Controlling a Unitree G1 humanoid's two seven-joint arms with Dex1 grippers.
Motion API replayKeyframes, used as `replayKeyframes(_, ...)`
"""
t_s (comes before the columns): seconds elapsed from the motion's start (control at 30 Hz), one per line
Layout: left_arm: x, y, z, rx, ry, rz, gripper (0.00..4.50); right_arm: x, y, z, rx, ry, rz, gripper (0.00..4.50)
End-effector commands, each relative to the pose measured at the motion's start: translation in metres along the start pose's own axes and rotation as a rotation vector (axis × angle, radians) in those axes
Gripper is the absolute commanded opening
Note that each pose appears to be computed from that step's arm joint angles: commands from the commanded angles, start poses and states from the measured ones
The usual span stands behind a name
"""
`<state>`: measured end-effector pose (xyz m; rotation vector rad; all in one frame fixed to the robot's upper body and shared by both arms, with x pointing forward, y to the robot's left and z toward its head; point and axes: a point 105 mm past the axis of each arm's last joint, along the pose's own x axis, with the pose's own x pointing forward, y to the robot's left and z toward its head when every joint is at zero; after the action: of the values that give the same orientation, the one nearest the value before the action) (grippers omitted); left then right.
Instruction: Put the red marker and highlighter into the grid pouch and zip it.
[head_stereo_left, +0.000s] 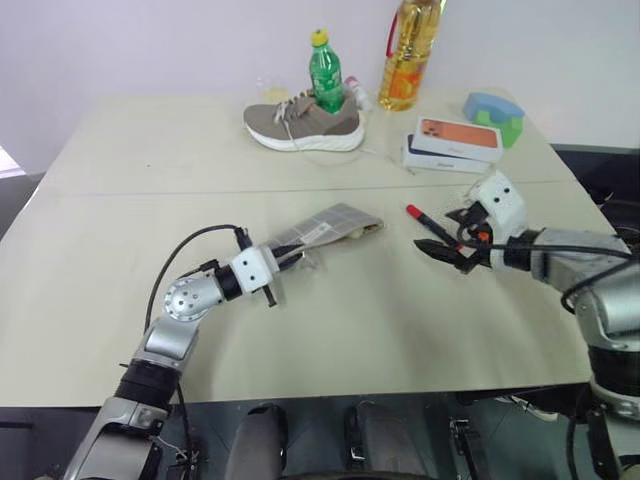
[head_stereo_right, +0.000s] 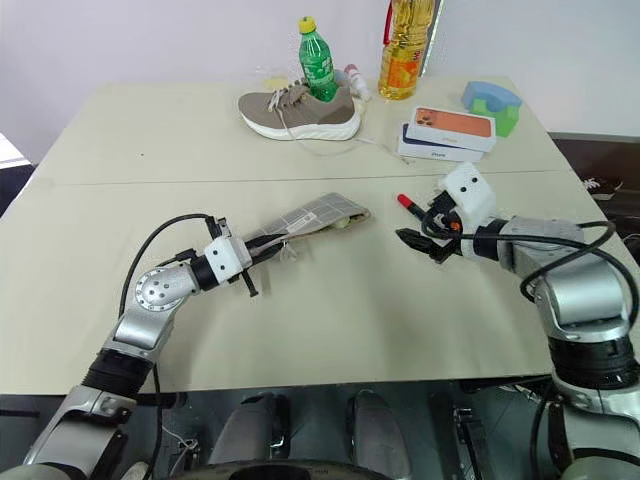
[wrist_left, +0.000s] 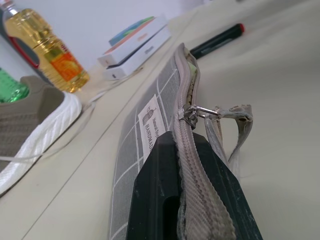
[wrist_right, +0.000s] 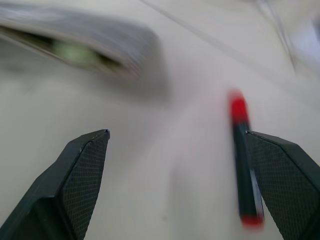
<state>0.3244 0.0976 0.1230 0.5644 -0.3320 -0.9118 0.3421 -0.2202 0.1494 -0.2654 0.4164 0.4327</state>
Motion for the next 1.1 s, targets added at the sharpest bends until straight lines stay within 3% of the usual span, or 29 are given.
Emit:
replayKeyframes(0.03,0.004,0.012,0.011,0.022,-0.035,0.047,0.0,0.008,-0.024,-0.006,0.044,0.01,-0.149,4.47)
replayKeyframes(0.27,0.006,0.01,0.015,0.022,-0.043,0.044,0.0,0.025,-0.03,-0.021,0.153,0.029,-0.165,4.47)
replayKeyframes(0.3,0.006,0.01,0.015,0.022,-0.043,0.046,0.0,0.026,-0.029,-0.021,0.166,0.025,-0.156,4.22)
replayKeyframes(0.37,0.006,0.011,0.015,0.022,-0.043,0.049,0.0,0.026,-0.027,-0.019,0.175,0.019,-0.14,3.69)
replayKeyframes(0.53,0.005,0.013,0.015,0.023,-0.041,0.058,0.0,0.024,-0.025,-0.014,0.149,0.001,-0.13,1.06)
replayKeyframes(0.57,0.005,0.015,0.015,0.022,-0.04,0.067,0.0,0.02,-0.023,-0.008,0.072,-0.008,-0.132,0.48)
replayKeyframes(0.6,0.004,0.017,0.015,0.021,-0.039,0.073,0.0,0.018,-0.021,-0.004,0.016,-0.013,-0.131,0.36)
replayKeyframes(0.67,0.003,0.023,0.014,0.018,-0.03,0.097,0.0,0.005,-0.005,0.01,-0.273,-0.039,-0.079,0.36)
replayKeyframes(0.73,0.002,0.026,0.013,0.017,-0.026,0.11,0.0,-0.006,0.015,0.014,-0.405,-0.057,0.015,0.36)
replayKeyframes(0.9,0.002,0.028,0.014,0.016,-0.032,0.113,0.0,-0.027,0.047,0.024,-0.504,-0.105,0.168,0.36)
replayKeyframes(1.1,0.005,0.024,0.017,0.014,-0.052,0.088,0.0,-0.026,0.055,0.032,-0.522,-0.119,0.176,0.36)
